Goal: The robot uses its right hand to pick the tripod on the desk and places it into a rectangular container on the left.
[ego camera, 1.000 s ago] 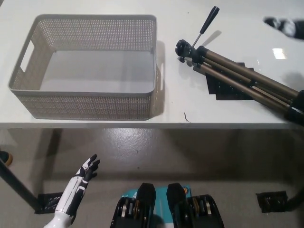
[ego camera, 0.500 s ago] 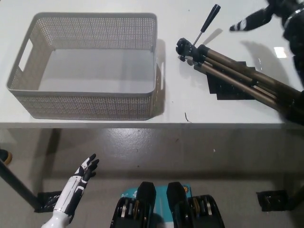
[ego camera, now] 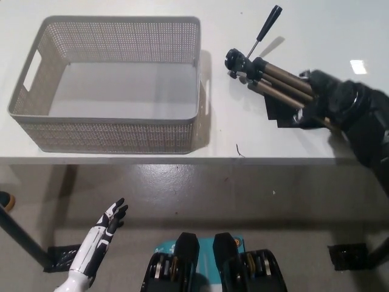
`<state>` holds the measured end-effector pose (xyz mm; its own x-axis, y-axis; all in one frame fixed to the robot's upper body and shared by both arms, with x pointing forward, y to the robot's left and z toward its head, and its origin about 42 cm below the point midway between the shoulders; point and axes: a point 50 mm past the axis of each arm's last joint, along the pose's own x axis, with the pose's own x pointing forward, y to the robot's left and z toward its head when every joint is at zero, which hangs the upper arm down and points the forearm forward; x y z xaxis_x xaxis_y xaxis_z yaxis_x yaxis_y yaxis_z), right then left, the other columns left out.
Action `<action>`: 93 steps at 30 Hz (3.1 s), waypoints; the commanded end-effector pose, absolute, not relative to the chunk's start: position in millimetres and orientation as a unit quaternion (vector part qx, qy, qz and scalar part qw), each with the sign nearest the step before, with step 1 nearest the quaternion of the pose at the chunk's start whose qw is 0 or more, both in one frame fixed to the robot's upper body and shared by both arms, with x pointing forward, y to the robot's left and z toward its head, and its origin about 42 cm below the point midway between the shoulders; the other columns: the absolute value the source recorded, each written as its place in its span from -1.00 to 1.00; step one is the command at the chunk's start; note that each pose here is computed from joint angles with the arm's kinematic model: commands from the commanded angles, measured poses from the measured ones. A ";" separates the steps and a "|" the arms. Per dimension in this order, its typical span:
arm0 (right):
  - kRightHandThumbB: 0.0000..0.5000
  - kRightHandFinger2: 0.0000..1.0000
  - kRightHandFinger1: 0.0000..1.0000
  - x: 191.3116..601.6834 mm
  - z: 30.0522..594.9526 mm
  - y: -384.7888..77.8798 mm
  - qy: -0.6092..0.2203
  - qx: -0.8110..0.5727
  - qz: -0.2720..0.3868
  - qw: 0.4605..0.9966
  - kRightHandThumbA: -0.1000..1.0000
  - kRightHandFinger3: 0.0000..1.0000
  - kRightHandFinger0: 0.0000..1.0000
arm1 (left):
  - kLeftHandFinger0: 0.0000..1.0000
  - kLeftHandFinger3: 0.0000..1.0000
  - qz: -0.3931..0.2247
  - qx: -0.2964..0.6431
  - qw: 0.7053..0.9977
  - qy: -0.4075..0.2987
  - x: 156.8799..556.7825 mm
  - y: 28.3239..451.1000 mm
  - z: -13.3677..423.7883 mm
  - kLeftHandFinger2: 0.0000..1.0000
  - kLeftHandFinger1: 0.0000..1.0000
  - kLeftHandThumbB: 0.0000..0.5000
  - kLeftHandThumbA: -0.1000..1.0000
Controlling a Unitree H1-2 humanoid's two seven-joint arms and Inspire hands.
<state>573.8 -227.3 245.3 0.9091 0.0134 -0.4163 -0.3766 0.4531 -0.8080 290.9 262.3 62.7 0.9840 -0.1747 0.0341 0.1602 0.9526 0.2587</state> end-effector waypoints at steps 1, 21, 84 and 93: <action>1.00 1.00 1.00 582.0 259.6 -221.9 0.140 -0.530 0.097 0.831 1.00 1.00 1.00 | 1.00 1.00 -0.098 0.140 0.984 -0.057 292.5 263.8 74.6 1.00 1.00 1.00 1.00; -0.26 0.99 0.23 567.5 225.9 -251.1 0.030 -0.579 -0.019 0.814 -1.00 0.77 -0.84 | 1.00 1.00 -0.105 0.157 0.979 -0.071 302.5 261.3 77.3 1.00 1.00 1.00 1.00; 0.05 0.61 -0.25 502.7 557.0 47.4 -0.478 -0.584 0.053 0.654 -1.00 0.94 -1.00 | 1.00 1.00 -0.147 0.171 0.973 -0.043 291.2 251.7 58.4 1.00 1.00 1.00 1.00; 0.09 0.43 -0.71 516.9 505.5 76.4 -0.437 -0.647 0.085 0.619 -1.00 0.26 -1.00 | 1.00 1.00 -0.155 0.176 0.971 -0.052 293.7 249.6 61.9 1.00 1.00 1.00 1.00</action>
<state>533.4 52.5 441.2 0.7089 0.6519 0.2690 0.2528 0.1211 -0.9599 291.1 248.9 50.5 0.9646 -0.2636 -0.0081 0.2521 0.9128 0.3213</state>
